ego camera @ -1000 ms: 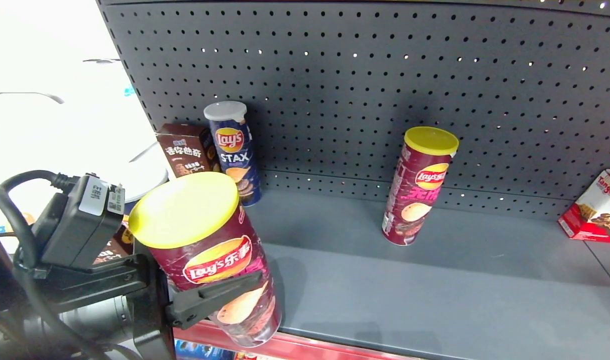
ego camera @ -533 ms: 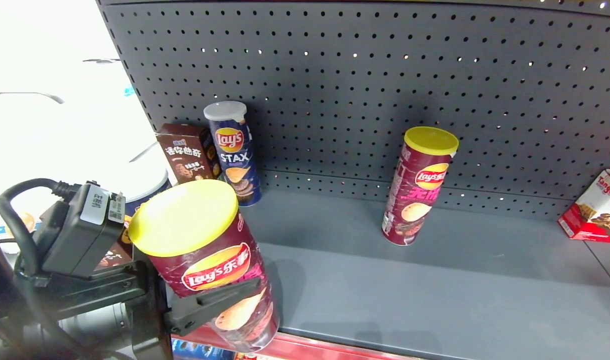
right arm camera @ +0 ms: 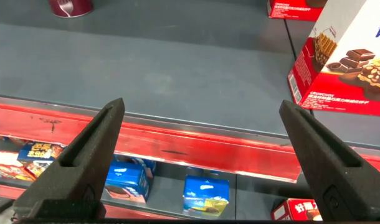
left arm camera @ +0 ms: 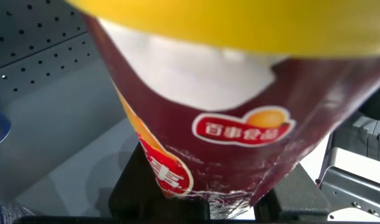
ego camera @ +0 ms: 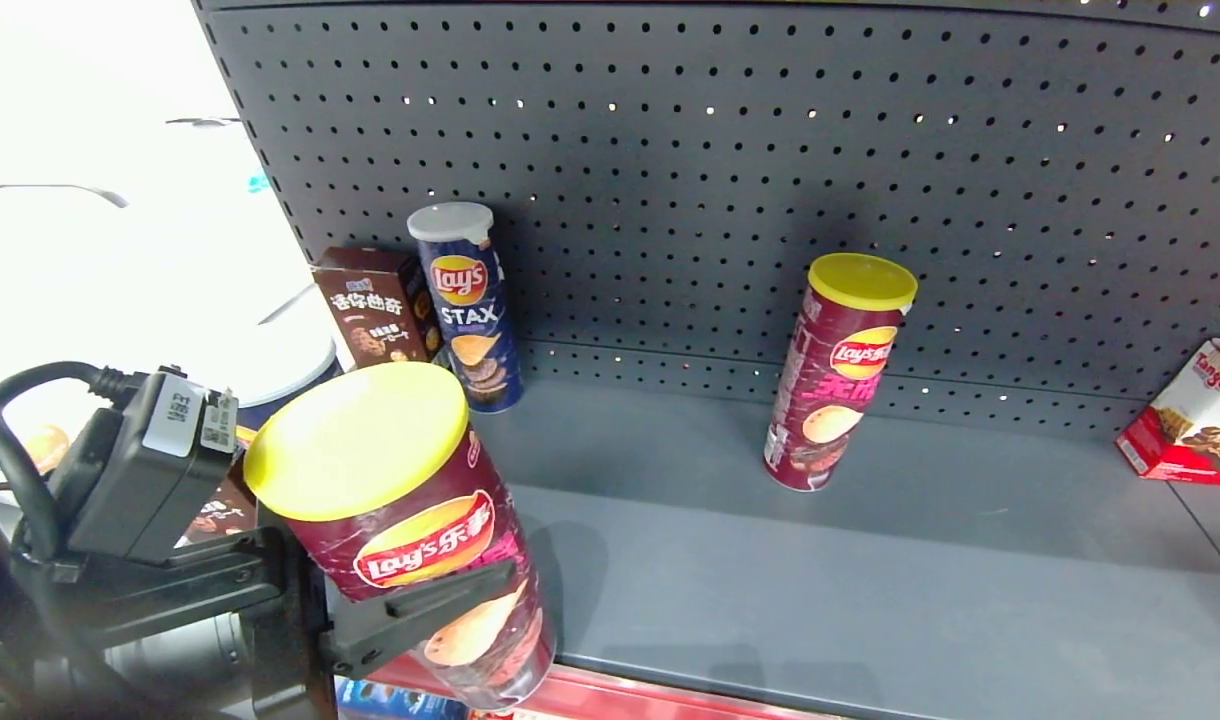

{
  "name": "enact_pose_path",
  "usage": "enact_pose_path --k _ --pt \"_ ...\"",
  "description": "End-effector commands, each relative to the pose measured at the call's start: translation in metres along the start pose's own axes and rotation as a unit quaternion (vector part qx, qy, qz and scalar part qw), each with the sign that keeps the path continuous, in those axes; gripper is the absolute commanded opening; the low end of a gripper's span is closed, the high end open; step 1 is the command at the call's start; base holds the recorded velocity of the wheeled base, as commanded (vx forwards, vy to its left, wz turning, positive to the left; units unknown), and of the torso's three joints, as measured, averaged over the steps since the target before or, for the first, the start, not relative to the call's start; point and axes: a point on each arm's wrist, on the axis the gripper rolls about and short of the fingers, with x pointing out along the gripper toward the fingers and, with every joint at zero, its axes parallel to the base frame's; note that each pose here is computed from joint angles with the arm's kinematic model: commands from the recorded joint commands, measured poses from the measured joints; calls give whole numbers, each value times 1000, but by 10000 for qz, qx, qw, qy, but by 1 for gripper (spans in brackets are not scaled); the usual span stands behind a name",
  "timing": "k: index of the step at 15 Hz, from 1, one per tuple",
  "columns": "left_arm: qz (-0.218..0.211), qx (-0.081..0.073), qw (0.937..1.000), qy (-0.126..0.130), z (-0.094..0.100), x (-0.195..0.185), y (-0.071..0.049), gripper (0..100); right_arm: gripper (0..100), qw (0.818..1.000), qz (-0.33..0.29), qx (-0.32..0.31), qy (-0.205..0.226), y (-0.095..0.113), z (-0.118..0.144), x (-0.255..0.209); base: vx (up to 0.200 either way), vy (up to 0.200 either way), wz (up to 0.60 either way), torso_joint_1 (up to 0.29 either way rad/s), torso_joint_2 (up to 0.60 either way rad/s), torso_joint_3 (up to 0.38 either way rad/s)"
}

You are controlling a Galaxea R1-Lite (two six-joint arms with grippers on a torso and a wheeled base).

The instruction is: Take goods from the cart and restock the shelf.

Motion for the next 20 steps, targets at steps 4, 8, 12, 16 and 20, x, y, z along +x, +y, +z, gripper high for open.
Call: enact_pose_path --k 4,8,12,16,20 --pt "5 -6 10000 8 -1 0 0 0 100 10000 2 -2 8 0 0 0 0 0 -600 2 4 0" --pt "13 -6 10000 9 -2 -3 -2 0 100 10000 2 6 0 0 0 0 0 0 -150 1 1 1" --pt "22 1 10000 -4 -2 -6 -3 0 100 10000 10 -2 0 0 0 0 0 0 0 0 0 0" --pt "21 -6 10000 9 -3 -7 -3 0 100 10000 -6 -25 8 0 0 0 0 0 150 1 -1 1" --pt "25 -24 10000 44 -5 -7 -4 0 100 10000 -13 -2 0 0 0 0 0 0 150 2 2 -1"
